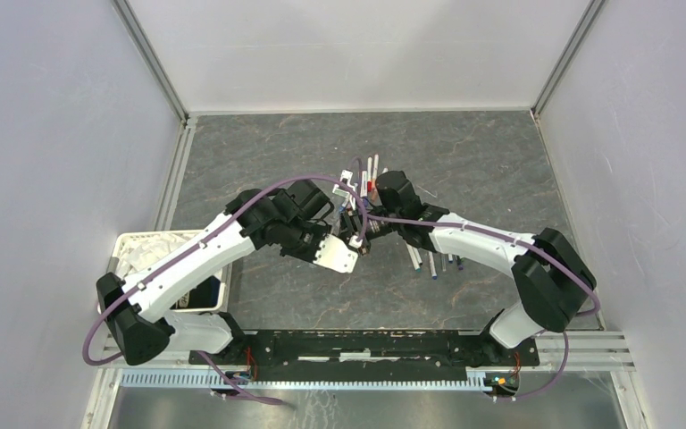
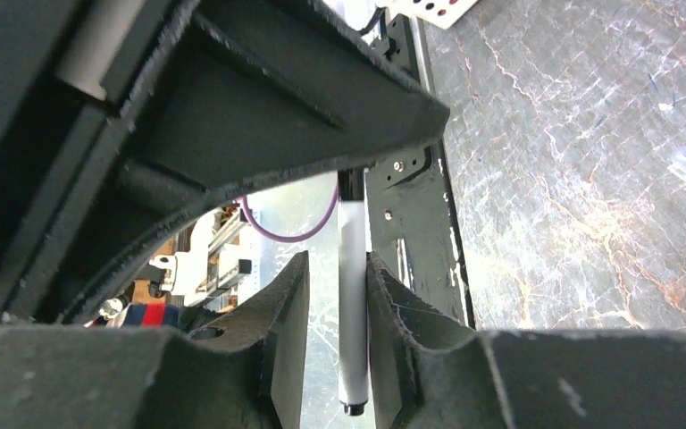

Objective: Open the pen caps
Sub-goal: Open the pen cap from the pen.

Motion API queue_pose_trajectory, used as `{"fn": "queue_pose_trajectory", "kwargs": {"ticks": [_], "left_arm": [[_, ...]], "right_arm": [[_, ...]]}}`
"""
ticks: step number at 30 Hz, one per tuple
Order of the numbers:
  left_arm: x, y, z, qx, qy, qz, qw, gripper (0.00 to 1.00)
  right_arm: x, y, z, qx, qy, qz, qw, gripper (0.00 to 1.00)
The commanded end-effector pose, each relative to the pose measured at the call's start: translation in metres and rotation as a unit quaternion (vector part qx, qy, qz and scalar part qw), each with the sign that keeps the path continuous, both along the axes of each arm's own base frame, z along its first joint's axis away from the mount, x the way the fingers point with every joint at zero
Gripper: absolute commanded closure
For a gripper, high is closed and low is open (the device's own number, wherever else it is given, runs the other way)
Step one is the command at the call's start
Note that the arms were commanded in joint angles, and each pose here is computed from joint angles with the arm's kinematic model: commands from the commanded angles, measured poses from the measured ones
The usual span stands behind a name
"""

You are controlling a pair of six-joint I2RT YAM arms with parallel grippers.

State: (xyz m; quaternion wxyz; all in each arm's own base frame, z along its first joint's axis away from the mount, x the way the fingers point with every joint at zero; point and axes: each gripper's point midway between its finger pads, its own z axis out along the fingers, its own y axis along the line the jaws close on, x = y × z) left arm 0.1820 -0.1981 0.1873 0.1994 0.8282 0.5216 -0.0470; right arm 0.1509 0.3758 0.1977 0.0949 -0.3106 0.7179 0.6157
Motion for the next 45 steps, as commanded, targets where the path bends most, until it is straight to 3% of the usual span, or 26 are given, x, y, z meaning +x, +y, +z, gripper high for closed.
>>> {"fn": "queue_pose_trajectory", "kwargs": {"ticks": [1,9,17,24,30,35,37,40,45], "left_arm": [[0.011,-0.006,0.010,-0.014,-0.023,-0.016,1.000,0.98],[0.007,-0.008,0.010,-0.022,-0.014,-0.021,0.999,0.98],[0.007,-0.007,0.008,-0.018,-0.016,-0.026,0.999,0.98],[0.046,0.034,-0.013,0.063,-0.081,0.014,0.995,0.98],[0.095,0.081,-0.018,0.098,-0.093,0.070,0.988,0.98],[0.100,0.063,-0.035,0.042,-0.050,0.115,0.991,0.98],[0.099,0.046,-0.046,0.002,-0.015,0.145,0.989,0.98],[0.106,0.027,-0.068,-0.038,0.020,0.197,0.979,0.96],[0.121,0.003,-0.098,-0.062,0.057,0.250,0.965,0.93]], "right_arm": [[-0.008,-0.001,0.012,0.021,-0.017,0.014,1.000,0.67],[0.004,0.017,0.024,0.038,-0.013,0.004,0.999,0.69],[0.000,0.020,0.014,0.025,-0.007,0.014,1.000,1.00],[-0.002,-0.033,-0.039,-0.057,0.009,-0.024,0.998,1.00],[-0.027,-0.082,-0.078,-0.130,0.038,-0.039,0.990,1.00],[-0.014,-0.106,-0.079,-0.167,0.010,-0.079,0.983,1.00],[0.009,-0.119,-0.081,-0.204,-0.023,-0.127,0.971,1.00],[0.053,-0.145,-0.083,-0.272,-0.088,-0.219,0.933,1.00],[0.091,-0.172,-0.083,-0.300,-0.134,-0.336,0.883,1.00]]}}
